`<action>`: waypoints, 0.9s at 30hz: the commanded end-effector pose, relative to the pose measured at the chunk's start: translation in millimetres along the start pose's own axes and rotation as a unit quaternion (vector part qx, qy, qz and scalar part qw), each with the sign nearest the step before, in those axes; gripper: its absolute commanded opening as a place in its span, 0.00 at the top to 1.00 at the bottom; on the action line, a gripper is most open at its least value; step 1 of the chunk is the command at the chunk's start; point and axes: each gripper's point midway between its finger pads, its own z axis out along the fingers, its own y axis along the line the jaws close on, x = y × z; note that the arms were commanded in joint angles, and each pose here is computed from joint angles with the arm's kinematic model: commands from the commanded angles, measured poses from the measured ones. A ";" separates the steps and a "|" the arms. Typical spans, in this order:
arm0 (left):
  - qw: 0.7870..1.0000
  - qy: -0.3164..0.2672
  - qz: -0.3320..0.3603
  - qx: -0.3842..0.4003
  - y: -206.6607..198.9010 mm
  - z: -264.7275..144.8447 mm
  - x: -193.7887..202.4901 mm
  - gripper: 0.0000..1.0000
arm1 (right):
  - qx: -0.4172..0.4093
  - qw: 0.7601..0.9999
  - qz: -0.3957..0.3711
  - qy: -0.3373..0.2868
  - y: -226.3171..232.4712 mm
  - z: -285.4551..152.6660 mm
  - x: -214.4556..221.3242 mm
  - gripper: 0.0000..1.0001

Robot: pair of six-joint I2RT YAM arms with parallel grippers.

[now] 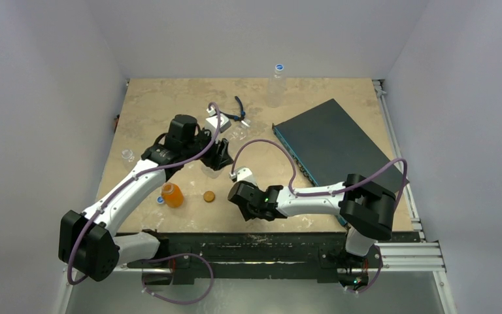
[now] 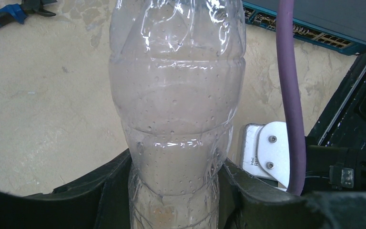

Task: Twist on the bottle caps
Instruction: Screw the bottle cap onto the plastic bottle.

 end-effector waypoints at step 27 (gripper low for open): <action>0.984 -0.069 0.164 0.021 -23.5 -8.0 -1.7 1.00 | -0.340 0.895 0.166 -0.237 -121.6 -181.7 -202.1 0.84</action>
